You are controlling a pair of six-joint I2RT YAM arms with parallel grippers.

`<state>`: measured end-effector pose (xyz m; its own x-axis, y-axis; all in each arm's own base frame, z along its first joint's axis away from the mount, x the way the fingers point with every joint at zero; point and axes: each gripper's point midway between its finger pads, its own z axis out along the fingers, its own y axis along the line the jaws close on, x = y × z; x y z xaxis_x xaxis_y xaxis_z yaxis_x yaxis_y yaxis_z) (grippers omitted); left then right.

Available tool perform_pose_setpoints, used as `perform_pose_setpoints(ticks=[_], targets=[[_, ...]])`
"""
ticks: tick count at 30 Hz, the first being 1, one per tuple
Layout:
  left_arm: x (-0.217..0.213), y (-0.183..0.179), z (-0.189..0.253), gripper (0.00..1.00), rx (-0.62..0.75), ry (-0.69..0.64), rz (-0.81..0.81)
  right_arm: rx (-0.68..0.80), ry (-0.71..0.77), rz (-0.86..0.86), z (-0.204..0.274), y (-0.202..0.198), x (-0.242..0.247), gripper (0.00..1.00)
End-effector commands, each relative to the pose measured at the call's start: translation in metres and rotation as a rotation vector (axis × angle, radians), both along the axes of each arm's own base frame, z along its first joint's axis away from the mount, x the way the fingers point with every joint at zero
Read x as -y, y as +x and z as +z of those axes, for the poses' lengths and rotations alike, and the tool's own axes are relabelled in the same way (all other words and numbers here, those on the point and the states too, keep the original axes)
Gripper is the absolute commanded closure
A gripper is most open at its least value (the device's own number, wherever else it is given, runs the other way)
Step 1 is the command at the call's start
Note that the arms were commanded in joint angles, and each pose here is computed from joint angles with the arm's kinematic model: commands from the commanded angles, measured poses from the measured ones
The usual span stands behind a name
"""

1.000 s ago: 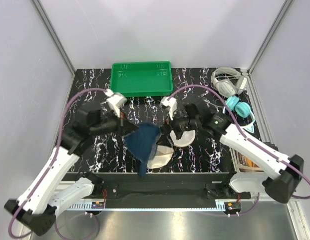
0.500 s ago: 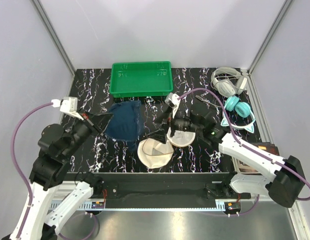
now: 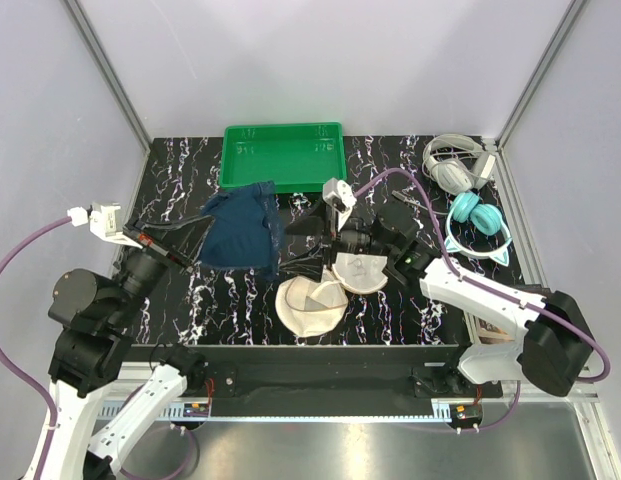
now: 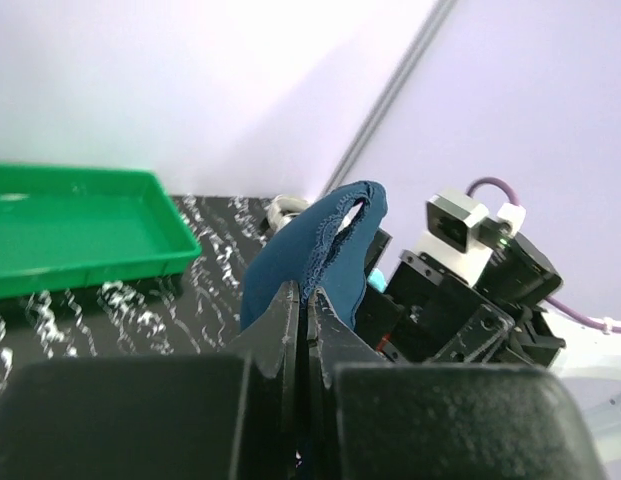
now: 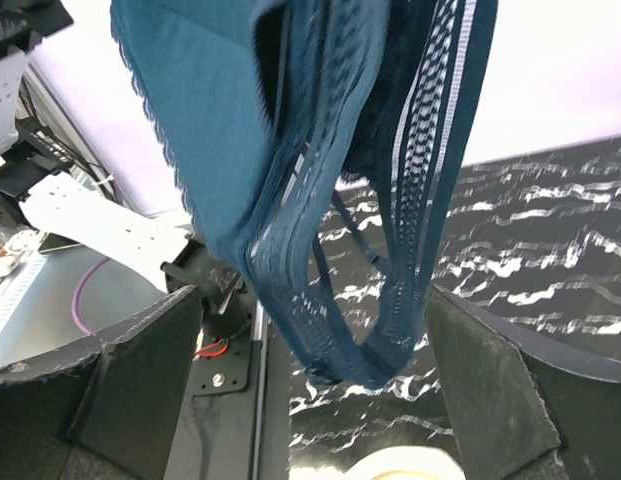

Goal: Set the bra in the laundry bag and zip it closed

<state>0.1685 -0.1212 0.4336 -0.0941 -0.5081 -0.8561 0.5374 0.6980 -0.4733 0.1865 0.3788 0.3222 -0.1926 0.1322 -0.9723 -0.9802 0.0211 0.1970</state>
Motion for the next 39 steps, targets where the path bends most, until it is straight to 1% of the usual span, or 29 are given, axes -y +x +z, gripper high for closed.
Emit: perform_pose_setpoints(ticks=[1,6,9,13,16,19,21,23,24,25,29,32,33,36,39], targets=[[0.010,-0.023,0.043,1.00,0.192,-0.005,-0.103,0.135,0.085,0.012,0.042,0.001,-0.006,0.00],[0.023,-0.034,0.048,1.00,0.245,0.009,-0.196,0.160,0.073,0.001,0.049,0.007,-0.010,0.00],[0.028,-0.038,0.046,1.00,0.258,0.029,-0.231,0.168,0.066,-0.048,0.054,0.016,-0.010,0.00],[0.036,-0.041,0.039,1.00,0.233,0.036,-0.287,0.189,0.034,-0.069,0.051,0.021,-0.009,0.00],[0.034,-0.038,0.035,1.00,0.199,0.016,-0.270,0.228,0.025,-0.072,0.052,0.021,-0.008,0.00],[0.036,-0.038,0.032,1.00,0.182,0.008,-0.282,0.249,0.033,-0.039,0.056,0.016,-0.009,0.00],[0.035,-0.039,0.033,1.00,0.191,-0.002,-0.283,0.243,0.036,0.044,0.057,0.006,-0.014,0.00],[0.033,-0.040,0.037,1.00,0.210,-0.014,-0.273,0.210,0.043,0.132,0.056,-0.007,-0.017,0.00],[0.033,-0.040,0.038,1.00,0.213,-0.017,-0.270,0.212,0.059,0.153,0.057,-0.009,-0.019,0.00],[0.031,-0.039,0.042,1.00,0.218,-0.025,-0.256,0.176,0.054,0.171,0.050,-0.012,-0.019,0.00],[0.023,-0.034,0.052,1.00,0.228,-0.055,-0.201,0.123,0.050,0.238,0.039,-0.021,-0.023,0.00],[0.012,-0.027,0.057,1.00,0.215,-0.070,-0.126,0.091,0.066,0.240,0.031,-0.027,-0.019,0.00],[0.007,-0.022,0.058,1.00,0.209,-0.076,-0.087,0.088,0.089,0.244,0.036,-0.031,-0.017,0.00],[-0.002,-0.018,0.058,1.00,0.193,-0.095,-0.034,0.054,0.108,0.252,0.032,-0.037,-0.013,0.00],[-0.003,-0.015,0.056,1.00,0.179,-0.117,-0.021,0.022,0.115,0.264,0.024,-0.042,-0.017,0.00]])
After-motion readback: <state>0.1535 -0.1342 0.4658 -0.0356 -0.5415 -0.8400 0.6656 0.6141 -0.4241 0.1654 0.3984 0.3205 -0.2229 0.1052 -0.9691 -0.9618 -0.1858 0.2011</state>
